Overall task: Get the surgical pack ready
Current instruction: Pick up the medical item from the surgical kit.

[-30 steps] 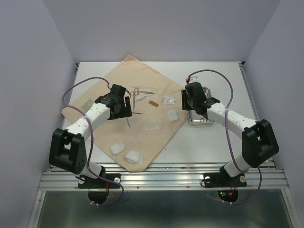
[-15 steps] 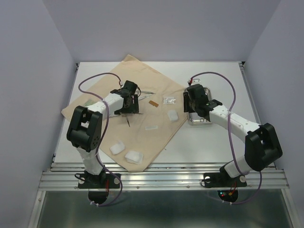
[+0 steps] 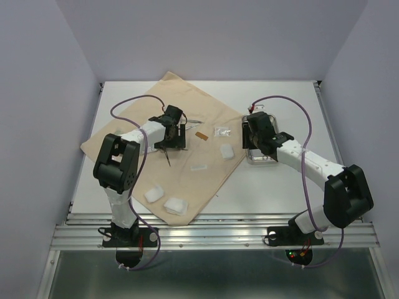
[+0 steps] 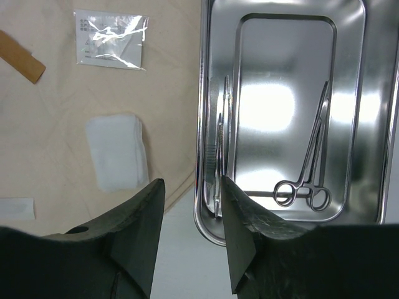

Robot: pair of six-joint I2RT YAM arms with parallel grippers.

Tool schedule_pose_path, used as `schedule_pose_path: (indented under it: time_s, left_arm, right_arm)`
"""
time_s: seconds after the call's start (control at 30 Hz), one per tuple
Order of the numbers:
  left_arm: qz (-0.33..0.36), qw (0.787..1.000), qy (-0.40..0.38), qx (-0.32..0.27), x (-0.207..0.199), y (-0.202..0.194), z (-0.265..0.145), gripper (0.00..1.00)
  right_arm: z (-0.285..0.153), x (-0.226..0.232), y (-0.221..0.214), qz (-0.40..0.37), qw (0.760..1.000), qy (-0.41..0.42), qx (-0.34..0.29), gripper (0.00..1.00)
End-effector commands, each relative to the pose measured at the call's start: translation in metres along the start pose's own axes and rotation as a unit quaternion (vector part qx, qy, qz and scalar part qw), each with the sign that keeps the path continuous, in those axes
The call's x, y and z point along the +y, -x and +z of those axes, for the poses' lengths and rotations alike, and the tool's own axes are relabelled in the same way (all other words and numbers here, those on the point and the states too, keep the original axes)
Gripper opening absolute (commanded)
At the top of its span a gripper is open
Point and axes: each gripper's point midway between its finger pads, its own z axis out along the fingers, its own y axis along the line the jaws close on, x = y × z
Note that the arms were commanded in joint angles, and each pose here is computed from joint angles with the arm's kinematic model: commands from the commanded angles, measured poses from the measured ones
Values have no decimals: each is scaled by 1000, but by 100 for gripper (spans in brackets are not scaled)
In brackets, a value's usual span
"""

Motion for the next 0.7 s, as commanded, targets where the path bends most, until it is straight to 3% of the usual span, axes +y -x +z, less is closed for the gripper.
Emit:
schedule_pose_path:
  time_s: [0.0,0.2,0.43,0.67]
  left_arm:
    - [10,1000,-21,-4,-9,7,-3,86]
    - [9,1000,-26,5,-15,-1,-9,79]
    - [-6,999,-40,21,-24,-17,-20,79]
    - [-9,991,-127,44,-56,-33,-31,79]
  right_arm:
    - [-8,4,5,7,1000,10,-12,47]
    - [-8,4,5,7,1000,10,-13,47]
    - [-6,6,2,8,1000,15,-9,47]
    - [-4,7,2,8,1000,17,-10,47]
